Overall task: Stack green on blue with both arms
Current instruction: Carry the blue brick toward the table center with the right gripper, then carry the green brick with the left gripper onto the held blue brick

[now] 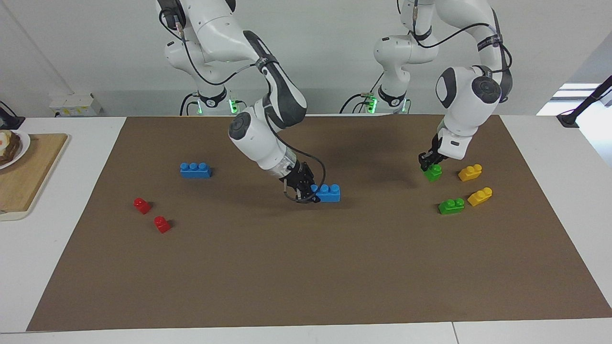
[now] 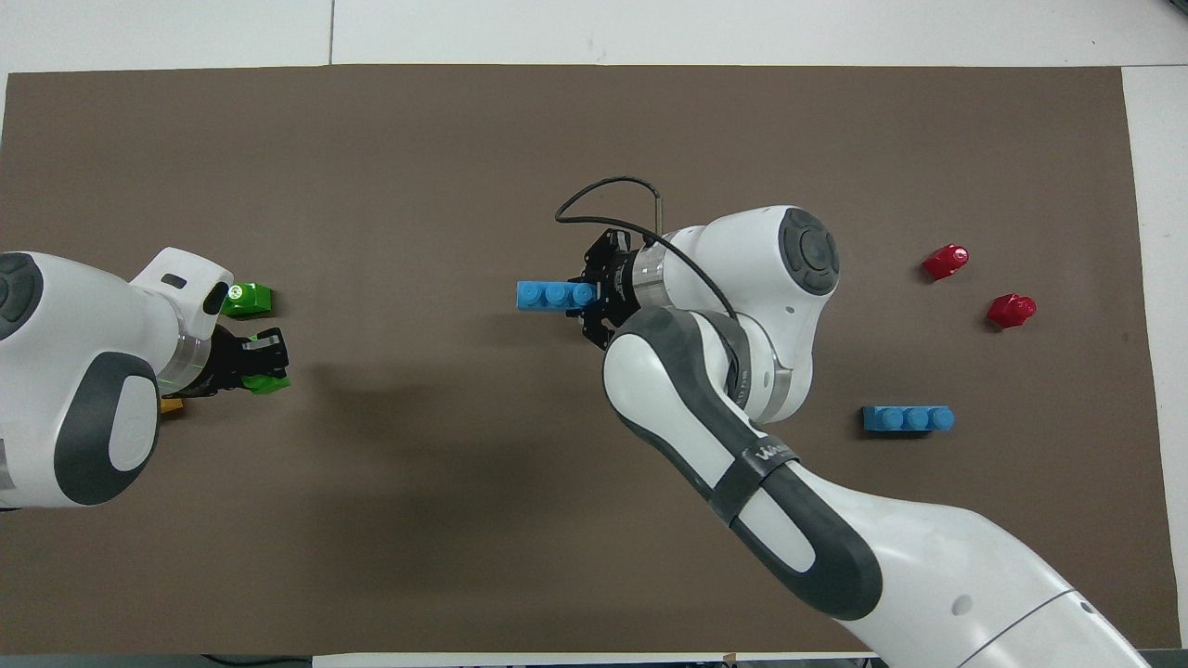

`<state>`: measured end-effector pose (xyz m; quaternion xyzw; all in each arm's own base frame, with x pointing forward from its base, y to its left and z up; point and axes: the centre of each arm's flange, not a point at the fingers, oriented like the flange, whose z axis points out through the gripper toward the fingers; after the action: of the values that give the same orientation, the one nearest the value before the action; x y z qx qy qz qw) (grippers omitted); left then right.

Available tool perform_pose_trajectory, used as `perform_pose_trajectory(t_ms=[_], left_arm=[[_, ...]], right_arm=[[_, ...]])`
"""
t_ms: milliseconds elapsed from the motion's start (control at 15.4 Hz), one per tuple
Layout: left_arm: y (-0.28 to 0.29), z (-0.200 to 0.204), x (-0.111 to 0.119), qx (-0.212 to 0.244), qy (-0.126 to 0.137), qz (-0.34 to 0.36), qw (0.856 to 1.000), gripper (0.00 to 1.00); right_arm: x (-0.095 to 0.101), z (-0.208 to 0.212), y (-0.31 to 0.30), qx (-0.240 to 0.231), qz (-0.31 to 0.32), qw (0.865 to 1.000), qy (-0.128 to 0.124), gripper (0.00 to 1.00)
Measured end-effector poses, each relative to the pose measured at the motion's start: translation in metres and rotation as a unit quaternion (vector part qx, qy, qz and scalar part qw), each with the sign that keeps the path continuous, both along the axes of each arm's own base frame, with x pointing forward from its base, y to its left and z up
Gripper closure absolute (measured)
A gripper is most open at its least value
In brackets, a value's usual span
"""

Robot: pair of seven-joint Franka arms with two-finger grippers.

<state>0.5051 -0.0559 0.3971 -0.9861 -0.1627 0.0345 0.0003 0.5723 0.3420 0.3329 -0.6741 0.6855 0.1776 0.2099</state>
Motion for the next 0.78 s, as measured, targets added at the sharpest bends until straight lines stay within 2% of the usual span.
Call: perform_pose_trajectory(t_ms=[261, 456, 586, 782], left_arm=[[-0.010, 0.002, 0.000, 0.002, -0.001, 0.072, 0.997, 0.66], [-0.026, 0.011, 0.004, -0.004, 0.000, 0.153, 0.988, 0.66], [-0.052, 0.018, 0.005, -0.001, -0.004, 0.222, 0.975, 0.66], [-0.098, 0.026, 0.006, 0.000, -0.008, 0.328, 0.945, 0.66]], right_arm=[[-0.013, -0.022, 0.005, -0.011, 0.011, 1.000, 0.014, 0.65], [-0.018, -0.031, 0.003, -0.016, 0.012, 1.000, 0.023, 0.65], [-0.020, -0.038, -0.001, -0.021, 0.008, 0.999, 0.024, 0.65], [-0.022, -0.050, -0.006, -0.028, -0.001, 0.999, 0.021, 0.65]])
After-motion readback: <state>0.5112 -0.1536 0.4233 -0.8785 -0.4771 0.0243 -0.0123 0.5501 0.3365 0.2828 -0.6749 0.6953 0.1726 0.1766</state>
